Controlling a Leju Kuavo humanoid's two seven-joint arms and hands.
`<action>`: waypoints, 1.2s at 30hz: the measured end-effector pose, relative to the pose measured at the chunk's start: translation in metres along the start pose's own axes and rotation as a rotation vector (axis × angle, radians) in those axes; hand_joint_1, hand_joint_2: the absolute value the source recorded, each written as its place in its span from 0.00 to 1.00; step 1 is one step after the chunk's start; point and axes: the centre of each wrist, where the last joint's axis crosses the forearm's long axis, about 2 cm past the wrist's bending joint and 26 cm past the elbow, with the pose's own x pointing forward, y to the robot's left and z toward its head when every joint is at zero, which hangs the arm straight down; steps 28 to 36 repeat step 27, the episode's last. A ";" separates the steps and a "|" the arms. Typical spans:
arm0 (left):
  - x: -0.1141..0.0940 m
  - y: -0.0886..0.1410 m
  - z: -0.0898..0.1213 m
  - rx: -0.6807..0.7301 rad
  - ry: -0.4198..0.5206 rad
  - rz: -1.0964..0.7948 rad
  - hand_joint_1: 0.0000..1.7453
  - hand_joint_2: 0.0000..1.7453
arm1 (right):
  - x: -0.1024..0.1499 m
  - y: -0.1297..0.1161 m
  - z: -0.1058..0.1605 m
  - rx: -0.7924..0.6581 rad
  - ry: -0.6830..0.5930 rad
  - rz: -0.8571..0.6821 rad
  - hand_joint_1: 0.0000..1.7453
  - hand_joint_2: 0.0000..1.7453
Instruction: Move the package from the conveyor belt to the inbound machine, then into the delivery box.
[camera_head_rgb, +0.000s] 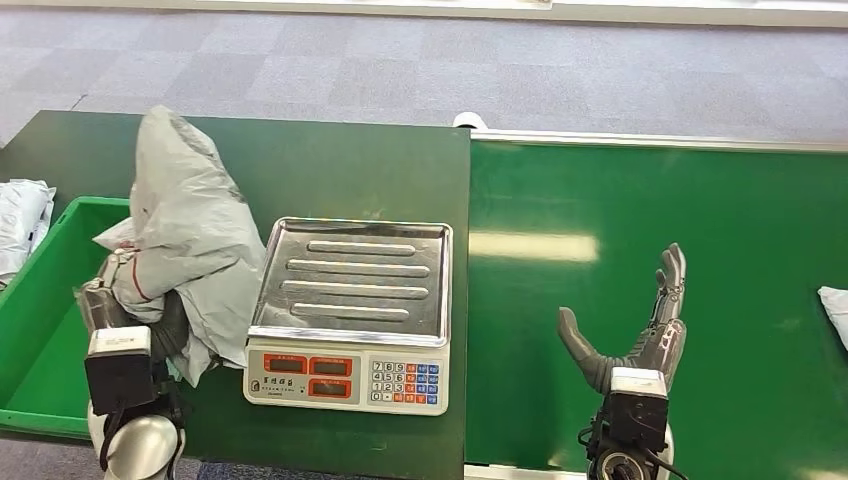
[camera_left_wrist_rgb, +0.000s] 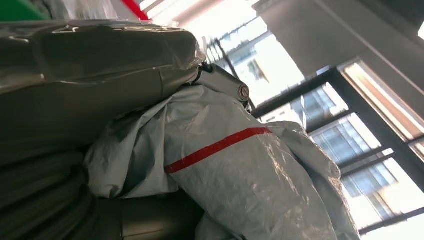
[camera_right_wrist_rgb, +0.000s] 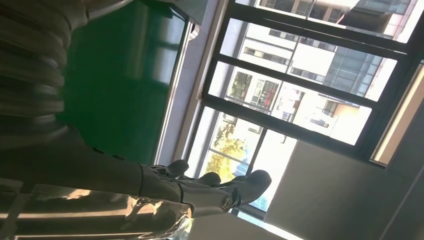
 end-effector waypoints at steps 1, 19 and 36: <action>-0.004 0.004 -0.005 0.028 -0.002 -0.058 0.87 1.00 | 0.000 0.000 0.000 -0.003 0.002 -0.001 0.00 1.00; -0.056 0.048 -0.053 0.190 0.103 -0.592 0.21 1.00 | -0.008 0.003 0.005 -0.016 0.049 0.005 0.00 1.00; -0.067 0.059 -0.054 0.217 0.164 -0.714 0.00 1.00 | -0.010 0.004 0.005 -0.013 0.064 0.011 0.00 1.00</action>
